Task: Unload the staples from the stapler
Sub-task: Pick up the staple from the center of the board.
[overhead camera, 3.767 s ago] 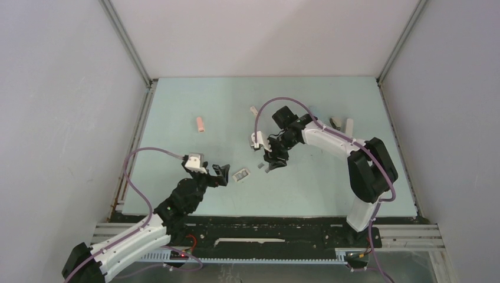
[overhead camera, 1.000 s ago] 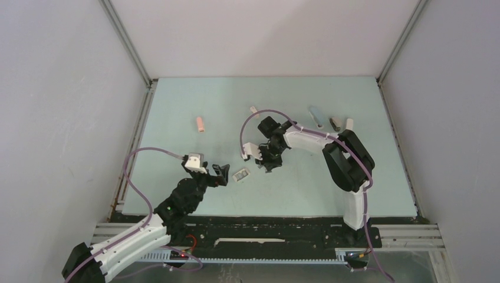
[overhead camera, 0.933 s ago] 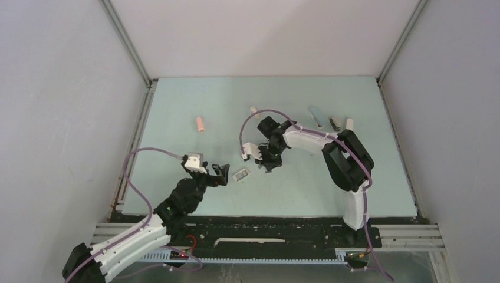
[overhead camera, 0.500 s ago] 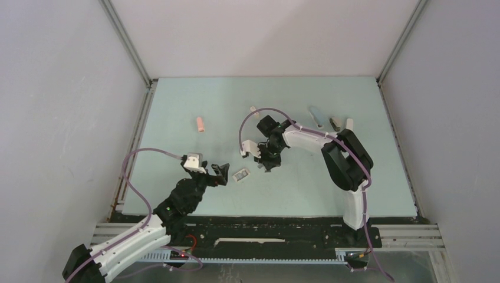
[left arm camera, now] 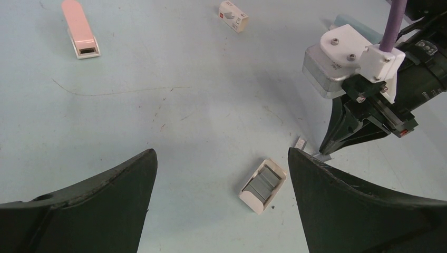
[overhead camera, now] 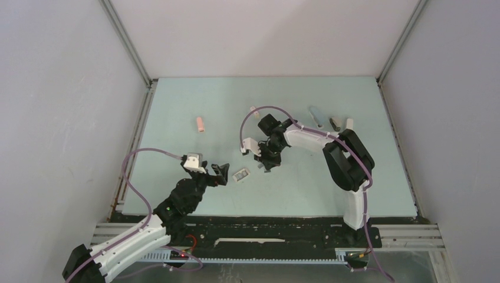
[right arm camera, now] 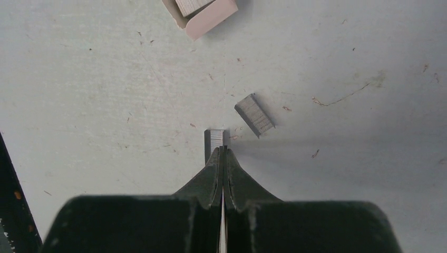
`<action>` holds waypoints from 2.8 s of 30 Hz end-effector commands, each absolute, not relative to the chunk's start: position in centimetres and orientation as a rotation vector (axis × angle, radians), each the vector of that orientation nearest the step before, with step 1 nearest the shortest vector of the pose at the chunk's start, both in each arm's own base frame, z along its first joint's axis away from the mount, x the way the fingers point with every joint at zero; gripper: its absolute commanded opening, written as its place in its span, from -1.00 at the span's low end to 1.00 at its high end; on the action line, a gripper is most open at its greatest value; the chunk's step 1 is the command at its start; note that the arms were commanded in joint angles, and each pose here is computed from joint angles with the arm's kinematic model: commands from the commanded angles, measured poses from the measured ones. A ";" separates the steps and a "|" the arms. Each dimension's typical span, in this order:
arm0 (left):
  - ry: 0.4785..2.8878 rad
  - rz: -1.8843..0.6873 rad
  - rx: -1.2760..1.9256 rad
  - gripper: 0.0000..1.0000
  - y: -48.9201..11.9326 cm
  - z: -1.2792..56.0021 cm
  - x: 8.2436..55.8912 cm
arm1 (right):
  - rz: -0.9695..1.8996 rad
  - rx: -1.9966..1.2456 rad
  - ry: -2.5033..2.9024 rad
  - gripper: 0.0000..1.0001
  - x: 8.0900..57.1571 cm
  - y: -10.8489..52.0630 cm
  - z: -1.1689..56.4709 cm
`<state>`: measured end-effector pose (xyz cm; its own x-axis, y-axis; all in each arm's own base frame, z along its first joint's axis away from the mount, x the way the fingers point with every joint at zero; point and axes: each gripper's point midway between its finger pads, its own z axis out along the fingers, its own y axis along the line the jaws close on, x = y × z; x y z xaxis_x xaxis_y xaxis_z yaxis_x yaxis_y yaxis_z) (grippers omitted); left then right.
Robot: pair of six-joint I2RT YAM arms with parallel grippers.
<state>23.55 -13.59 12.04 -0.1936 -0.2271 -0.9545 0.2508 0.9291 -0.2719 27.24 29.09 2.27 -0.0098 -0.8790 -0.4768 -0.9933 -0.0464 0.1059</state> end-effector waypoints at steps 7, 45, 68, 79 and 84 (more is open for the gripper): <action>1.676 -0.426 -0.029 1.00 -13.1 12.8 23.9 | 0.641 -1.927 1.916 -1.00 28.1 30.0 5.1; 1.672 -0.427 -0.035 1.00 -12.9 12.8 23.9 | 0.569 -1.949 1.993 -1.00 28.0 30.0 4.9; 1.662 -0.419 -0.078 1.00 -12.3 12.8 23.9 | 0.960 -1.733 2.057 -1.00 24.3 34.4 8.7; 1.649 -0.408 -0.128 1.00 -11.5 12.7 23.8 | 1.062 -1.427 2.180 -1.00 23.5 38.6 9.5; 1.650 -0.408 -0.130 1.00 -11.5 12.7 23.8 | 1.086 -1.352 2.194 -1.00 22.7 39.7 9.6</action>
